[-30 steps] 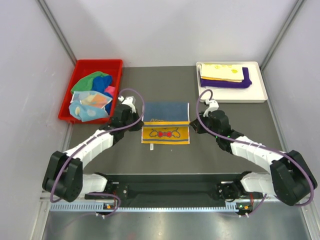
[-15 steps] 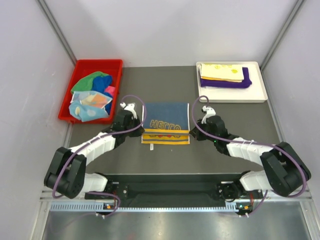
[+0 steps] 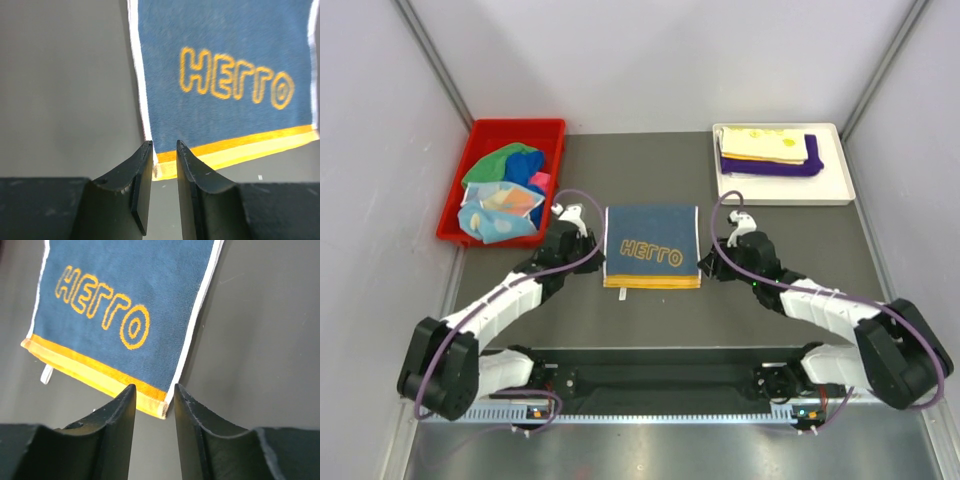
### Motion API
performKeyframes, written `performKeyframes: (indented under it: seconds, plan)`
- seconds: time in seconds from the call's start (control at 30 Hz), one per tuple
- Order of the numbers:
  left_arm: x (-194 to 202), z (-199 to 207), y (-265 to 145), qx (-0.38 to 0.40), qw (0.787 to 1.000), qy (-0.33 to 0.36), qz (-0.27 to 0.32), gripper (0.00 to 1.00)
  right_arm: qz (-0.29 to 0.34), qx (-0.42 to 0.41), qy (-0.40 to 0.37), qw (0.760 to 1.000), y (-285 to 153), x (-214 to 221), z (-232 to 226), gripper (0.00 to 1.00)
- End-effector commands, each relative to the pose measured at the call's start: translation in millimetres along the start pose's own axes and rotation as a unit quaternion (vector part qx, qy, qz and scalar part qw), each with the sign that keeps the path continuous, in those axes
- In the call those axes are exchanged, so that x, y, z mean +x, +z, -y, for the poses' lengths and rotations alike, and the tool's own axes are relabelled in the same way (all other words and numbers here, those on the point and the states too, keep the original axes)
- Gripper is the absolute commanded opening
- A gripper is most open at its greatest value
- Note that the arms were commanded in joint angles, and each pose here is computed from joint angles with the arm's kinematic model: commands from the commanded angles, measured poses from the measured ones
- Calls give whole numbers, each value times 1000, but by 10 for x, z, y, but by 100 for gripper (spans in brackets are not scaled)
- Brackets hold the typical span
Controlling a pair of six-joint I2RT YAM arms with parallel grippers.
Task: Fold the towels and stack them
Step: Fold the towel
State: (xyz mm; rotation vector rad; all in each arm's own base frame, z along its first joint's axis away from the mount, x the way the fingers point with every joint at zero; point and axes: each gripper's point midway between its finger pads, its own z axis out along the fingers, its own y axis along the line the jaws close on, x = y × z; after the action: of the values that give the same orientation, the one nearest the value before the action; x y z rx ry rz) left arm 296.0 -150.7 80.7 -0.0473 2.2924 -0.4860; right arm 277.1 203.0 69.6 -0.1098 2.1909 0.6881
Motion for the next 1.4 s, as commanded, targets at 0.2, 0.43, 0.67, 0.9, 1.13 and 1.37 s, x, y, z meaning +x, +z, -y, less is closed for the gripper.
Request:
performKeyframes:
  seconds: [0.2, 0.43, 0.67, 0.9, 1.13, 1.37]
  plan:
    - [-452, 224, -50, 6, 1000, -11, 28, 29, 19, 35, 3, 999, -30, -342, -40, 37]
    - [-787, 305, 431, -10, 999, 3, 30, 33, 31, 83, -7, 996, 372, -974, -72, 35]
    - [-1289, 459, 981, -10, 999, 26, 35, 33, 2, 47, 24, 999, 1073, -1290, -183, 29]
    - [-1278, 448, 1409, 17, 1000, 24, -4, 31, -17, -12, 63, 998, 1521, -1408, -315, 27]
    - [-1167, 308, 1691, 13, 999, 24, -25, 29, -29, -44, 86, 995, 1805, -1316, -296, 26]
    - [-1153, 109, 1806, -24, 999, 27, -25, 28, -31, -35, 114, 992, 1864, -1251, 61, 25]
